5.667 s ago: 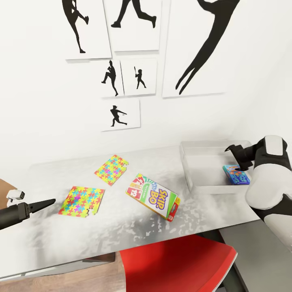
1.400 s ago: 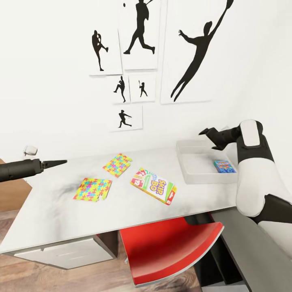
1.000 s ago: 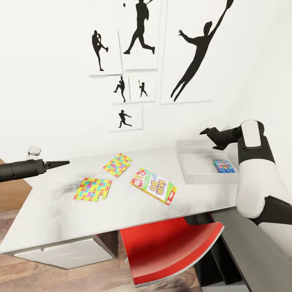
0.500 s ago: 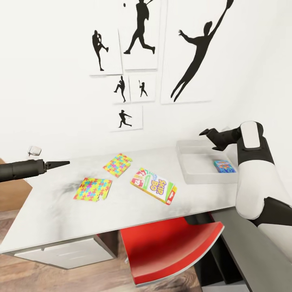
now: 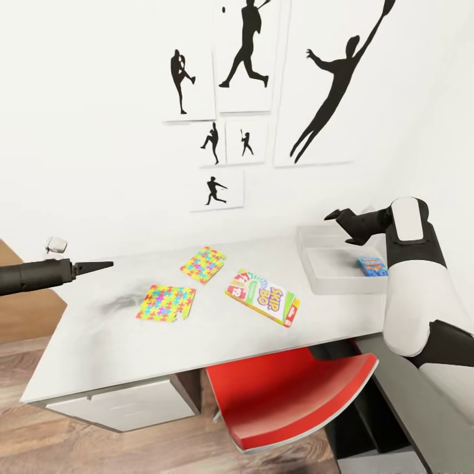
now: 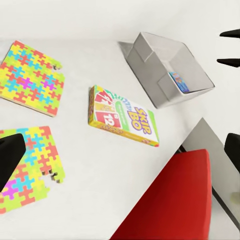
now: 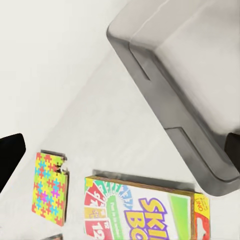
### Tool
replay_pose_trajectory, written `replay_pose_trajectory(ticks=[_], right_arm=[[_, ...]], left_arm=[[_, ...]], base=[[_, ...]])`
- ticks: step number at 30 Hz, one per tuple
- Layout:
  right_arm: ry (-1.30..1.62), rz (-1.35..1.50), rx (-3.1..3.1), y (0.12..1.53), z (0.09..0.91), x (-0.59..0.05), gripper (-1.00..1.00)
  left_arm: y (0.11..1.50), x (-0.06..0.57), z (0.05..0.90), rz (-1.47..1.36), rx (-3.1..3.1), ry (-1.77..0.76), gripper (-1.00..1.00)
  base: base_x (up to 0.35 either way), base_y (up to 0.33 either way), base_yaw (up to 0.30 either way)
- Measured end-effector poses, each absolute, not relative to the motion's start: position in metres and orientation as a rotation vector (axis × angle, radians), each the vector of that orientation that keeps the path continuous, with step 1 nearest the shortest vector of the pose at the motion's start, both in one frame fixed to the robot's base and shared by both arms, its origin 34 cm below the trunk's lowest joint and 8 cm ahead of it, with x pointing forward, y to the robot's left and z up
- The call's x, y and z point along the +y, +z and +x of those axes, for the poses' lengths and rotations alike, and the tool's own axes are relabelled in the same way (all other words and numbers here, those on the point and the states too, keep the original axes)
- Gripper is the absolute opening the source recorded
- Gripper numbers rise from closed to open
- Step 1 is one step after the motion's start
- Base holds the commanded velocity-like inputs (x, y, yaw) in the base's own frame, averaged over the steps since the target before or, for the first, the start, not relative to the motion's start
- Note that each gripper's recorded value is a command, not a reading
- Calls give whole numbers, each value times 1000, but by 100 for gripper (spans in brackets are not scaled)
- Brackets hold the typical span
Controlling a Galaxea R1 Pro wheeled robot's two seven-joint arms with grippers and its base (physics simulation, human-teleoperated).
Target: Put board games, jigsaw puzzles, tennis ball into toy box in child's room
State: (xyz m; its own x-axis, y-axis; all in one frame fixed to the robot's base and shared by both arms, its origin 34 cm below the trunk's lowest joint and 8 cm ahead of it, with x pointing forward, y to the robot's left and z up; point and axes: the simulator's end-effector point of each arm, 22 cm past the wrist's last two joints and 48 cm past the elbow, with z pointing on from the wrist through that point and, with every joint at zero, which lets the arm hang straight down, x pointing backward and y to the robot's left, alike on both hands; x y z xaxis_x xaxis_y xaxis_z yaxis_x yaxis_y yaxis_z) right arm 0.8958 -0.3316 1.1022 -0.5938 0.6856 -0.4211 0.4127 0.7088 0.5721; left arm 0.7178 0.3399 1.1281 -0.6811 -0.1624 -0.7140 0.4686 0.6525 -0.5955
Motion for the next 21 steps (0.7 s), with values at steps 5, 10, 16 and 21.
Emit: replay_pose_trajectory(ticks=[5, 10, 16, 21], right_arm=[[559, 833, 2277, 1102, 896, -332, 100], [560, 834, 2276, 1102, 896, -333, 100], [560, 835, 2275, 1102, 895, -334, 100], [558, 838, 2277, 1101, 894, -335, 100]], left_arm=[[1128, 341, 718, 236, 2090, -1032, 100], [1129, 341, 718, 236, 2090, -1032, 100], [1129, 340, 718, 236, 2089, -1032, 100], [1129, 341, 718, 236, 2089, -1032, 100]], base=[[-8, 31, -22], [14, 23, -124], [144, 116, -223], [178, 87, -266]])
